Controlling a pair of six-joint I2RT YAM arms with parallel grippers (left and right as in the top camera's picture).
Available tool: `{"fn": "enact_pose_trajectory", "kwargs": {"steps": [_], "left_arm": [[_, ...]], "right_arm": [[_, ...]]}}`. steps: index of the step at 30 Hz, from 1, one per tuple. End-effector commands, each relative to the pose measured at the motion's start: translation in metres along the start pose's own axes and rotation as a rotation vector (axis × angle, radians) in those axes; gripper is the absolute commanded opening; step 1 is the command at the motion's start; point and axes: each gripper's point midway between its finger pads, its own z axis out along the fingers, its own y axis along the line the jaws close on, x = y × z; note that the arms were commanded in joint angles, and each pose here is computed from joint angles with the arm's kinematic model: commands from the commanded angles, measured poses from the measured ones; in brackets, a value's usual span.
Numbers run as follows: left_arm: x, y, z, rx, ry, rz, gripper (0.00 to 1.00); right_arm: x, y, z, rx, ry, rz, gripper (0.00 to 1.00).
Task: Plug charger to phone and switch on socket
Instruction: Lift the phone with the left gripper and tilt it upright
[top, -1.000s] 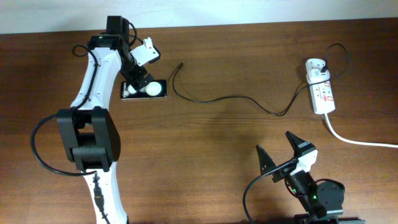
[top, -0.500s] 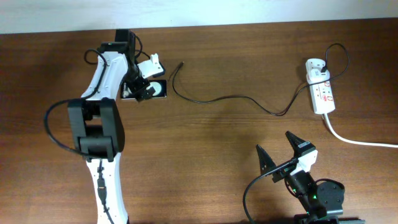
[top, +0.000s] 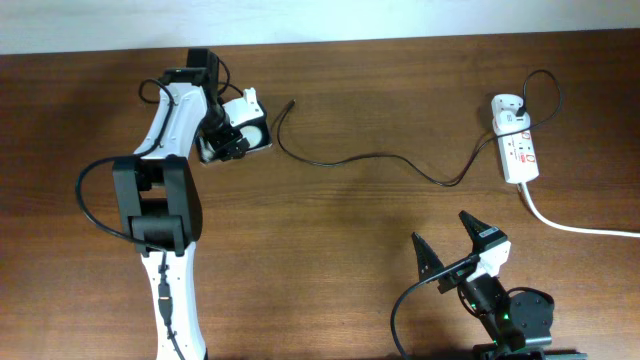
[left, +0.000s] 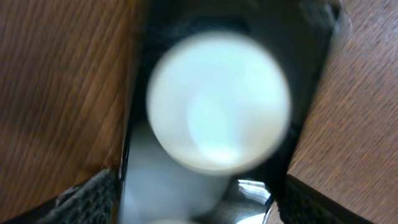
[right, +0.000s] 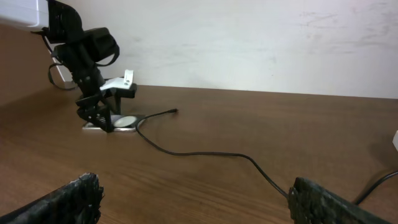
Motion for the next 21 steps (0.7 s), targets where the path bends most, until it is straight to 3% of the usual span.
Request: {"fn": "enact_pose_trajectory", "kwargs": {"steps": [1, 11, 18, 21], "left_arm": [[0.033, -0.021, 0.055, 0.096, 0.132, -0.046, 0.79], [0.042, -0.053, 0.049, 0.164, 0.242, -0.458, 0.74], [0.033, -0.092, 0.042, 0.166, 0.393, -0.916, 0.73], [0.011, -0.101, 0.045, 0.198, 0.357, -1.063, 0.76]], "right_arm": [[0.002, 0.000, 0.000, -0.001, 0.001, 0.004, 0.99], [0.002, 0.000, 0.000, -0.001, 0.001, 0.004, 0.99], [0.002, 0.000, 0.000, -0.001, 0.001, 0.004, 0.99], [0.002, 0.000, 0.000, -0.001, 0.001, 0.004, 0.99]]}}
